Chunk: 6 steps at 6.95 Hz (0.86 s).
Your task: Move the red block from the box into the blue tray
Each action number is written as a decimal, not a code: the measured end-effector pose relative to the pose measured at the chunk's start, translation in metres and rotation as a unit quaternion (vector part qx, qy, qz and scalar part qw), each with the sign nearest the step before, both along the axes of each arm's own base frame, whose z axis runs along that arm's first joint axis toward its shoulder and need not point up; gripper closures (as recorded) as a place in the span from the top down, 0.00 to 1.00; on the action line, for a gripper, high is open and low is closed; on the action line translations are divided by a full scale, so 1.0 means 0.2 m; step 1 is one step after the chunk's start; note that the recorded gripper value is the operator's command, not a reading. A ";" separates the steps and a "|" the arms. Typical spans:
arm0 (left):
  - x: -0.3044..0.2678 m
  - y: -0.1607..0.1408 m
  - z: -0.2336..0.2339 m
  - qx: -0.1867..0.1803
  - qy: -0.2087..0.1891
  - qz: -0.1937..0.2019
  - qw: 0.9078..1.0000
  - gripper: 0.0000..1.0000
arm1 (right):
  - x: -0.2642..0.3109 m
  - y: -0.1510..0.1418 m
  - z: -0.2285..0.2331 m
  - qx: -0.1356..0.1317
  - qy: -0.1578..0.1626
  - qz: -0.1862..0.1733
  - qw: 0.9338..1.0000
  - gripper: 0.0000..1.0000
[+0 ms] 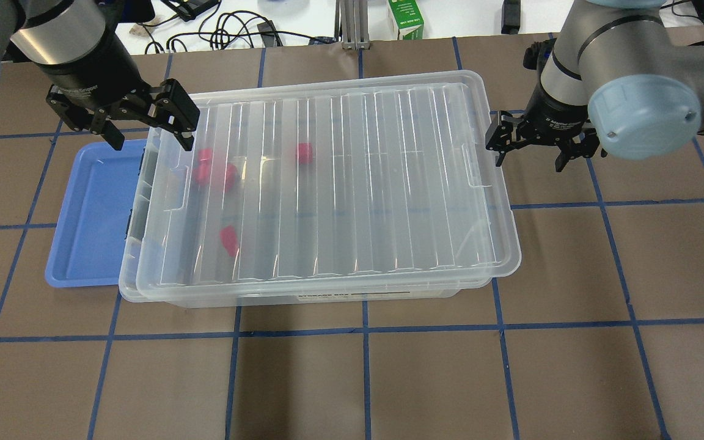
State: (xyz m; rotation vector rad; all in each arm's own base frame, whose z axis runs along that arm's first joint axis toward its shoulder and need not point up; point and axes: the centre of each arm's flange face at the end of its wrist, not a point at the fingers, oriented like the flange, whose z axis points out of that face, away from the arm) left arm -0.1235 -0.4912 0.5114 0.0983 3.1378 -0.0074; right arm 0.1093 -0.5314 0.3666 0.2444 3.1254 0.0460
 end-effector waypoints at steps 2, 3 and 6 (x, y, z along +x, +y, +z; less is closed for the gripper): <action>0.00 0.00 -0.01 0.001 0.000 0.000 1.000 1.00 | 0.02 -0.01 -0.05 0.003 -0.012 0.003 1.000 1.00; 0.00 0.00 -0.01 0.001 0.000 -0.001 1.000 1.00 | 0.02 -0.01 -0.07 0.003 -0.014 0.006 1.000 1.00; 0.00 0.00 0.00 0.000 0.000 0.000 1.000 1.00 | 0.01 -0.02 -0.08 0.000 -0.006 0.028 1.000 1.00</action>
